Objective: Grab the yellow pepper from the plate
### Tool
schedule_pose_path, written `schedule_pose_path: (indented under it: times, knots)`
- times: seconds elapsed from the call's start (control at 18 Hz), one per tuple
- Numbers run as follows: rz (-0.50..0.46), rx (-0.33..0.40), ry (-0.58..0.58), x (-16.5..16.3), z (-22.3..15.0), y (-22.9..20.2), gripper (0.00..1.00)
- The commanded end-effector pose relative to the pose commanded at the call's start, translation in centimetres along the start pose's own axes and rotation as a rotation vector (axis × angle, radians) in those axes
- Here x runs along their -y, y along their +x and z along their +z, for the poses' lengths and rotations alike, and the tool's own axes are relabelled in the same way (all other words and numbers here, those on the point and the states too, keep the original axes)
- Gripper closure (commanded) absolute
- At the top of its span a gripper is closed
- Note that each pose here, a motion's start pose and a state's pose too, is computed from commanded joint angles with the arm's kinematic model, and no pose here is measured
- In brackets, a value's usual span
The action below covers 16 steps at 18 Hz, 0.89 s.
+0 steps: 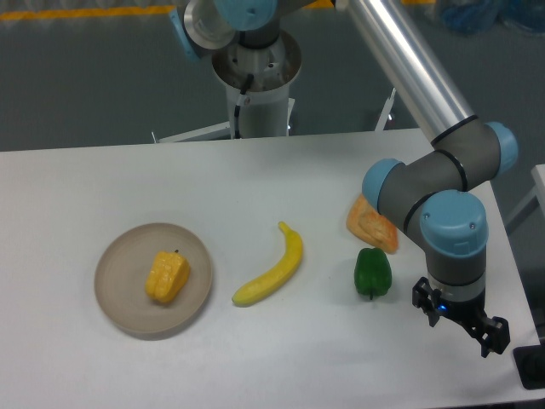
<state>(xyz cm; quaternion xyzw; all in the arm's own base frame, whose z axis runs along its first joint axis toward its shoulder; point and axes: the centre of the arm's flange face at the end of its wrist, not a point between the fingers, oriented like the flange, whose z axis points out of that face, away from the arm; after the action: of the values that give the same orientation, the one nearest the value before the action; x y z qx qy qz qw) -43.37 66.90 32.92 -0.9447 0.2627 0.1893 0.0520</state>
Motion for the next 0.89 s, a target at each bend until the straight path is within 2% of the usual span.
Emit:
schedule_pose_path:
  times: [0.33,0.5,0.89]
  knots:
    - [-0.013,-0.001,0.0,0.5,-0.7,0.6,0.0]
    - [-0.069,-0.002,0.003,0.2,-2.0,1.2,0.0]
    - [-0.092,-0.003,0.026,1.1,-7.1,4.4,0.0]
